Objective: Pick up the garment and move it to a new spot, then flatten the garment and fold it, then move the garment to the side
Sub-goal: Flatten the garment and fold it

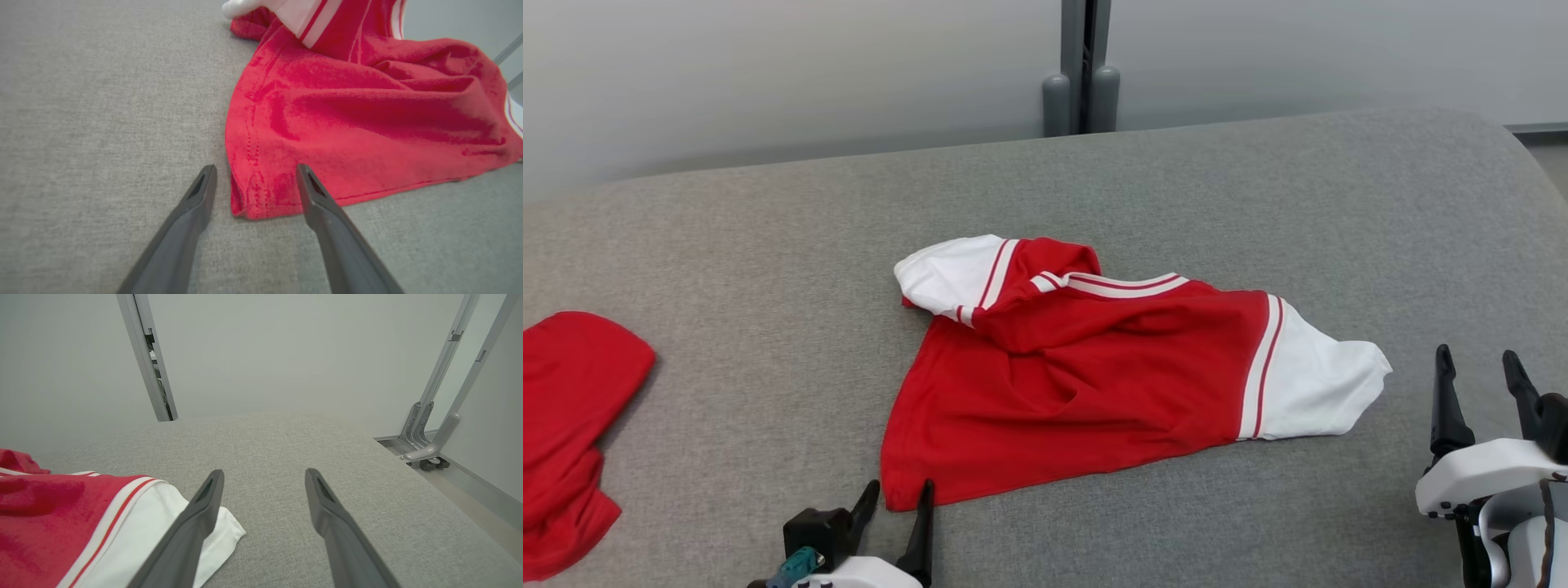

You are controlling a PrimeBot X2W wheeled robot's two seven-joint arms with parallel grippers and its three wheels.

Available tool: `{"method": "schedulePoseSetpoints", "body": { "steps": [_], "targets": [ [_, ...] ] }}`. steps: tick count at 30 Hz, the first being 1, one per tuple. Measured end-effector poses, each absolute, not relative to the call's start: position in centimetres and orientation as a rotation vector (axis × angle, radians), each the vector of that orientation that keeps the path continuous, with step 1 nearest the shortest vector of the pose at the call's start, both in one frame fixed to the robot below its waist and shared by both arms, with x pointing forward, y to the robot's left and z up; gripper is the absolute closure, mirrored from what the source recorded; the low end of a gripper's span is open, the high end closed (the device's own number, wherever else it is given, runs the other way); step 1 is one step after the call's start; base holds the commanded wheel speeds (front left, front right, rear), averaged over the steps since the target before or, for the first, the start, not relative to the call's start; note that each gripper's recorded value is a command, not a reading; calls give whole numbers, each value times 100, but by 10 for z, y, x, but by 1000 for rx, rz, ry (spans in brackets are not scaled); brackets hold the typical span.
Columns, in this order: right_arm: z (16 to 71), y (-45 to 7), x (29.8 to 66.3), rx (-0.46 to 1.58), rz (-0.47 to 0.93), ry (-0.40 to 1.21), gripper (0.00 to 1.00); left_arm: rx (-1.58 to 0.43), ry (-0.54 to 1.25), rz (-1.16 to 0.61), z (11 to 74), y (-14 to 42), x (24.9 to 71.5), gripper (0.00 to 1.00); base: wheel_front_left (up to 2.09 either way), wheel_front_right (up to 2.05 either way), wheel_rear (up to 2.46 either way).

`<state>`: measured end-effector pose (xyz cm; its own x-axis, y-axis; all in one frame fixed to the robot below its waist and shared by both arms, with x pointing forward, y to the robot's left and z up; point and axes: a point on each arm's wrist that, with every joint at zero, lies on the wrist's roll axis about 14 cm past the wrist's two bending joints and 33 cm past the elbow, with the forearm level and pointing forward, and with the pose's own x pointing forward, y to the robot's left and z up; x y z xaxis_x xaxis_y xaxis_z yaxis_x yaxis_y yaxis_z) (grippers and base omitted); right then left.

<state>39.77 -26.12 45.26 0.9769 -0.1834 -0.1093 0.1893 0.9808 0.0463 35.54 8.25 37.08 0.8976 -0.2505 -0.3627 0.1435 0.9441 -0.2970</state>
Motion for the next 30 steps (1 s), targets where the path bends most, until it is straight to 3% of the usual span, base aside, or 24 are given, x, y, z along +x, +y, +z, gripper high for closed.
{"method": "schedulePoseSetpoints", "body": {
  "steps": [1, 2, 3, 4, 14, 24, 25, 26, 27, 30],
  "targets": [
    [451, -265, 396, 51, -198, 109, 0, -263, 428, -210, 366, 81, 353, 0, 0, 0, 0],
    [451, -268, 394, 48, -207, 111, 0, -264, 443, -212, 361, 80, 352, 33, 0, 0, 0],
    [450, -271, 393, 48, -214, 114, 0, -266, 451, -222, 359, 77, 352, 92, 0, 0, 0],
    [448, -272, 392, 48, -218, 118, 0, -266, 457, -228, 358, 76, 353, 100, 0, 0, 0],
    [439, -256, 396, 75, -179, 142, 0, -268, 440, -134, 359, 101, 363, 100, 0, 0, 0],
    [450, -211, 406, 93, -43, 116, 0, -213, 351, 40, 378, 163, 367, 100, 0, 0, 0],
    [452, -208, 404, 101, -37, 110, 0, -204, 343, 57, 380, 168, 365, 65, 0, 0, 0],
    [454, -206, 403, 119, -35, 101, 0, -198, 331, 73, 383, 173, 364, 12, 0, 0, 0],
    [456, -202, 401, 119, -21, 96, 0, -193, 318, 80, 387, 176, 363, 0, 0, 0, 0],
    [463, -189, 395, 121, 20, 75, 0, -180, 304, 95, 391, 181, 355, 0, 0, 0, 0]
  ]
}}
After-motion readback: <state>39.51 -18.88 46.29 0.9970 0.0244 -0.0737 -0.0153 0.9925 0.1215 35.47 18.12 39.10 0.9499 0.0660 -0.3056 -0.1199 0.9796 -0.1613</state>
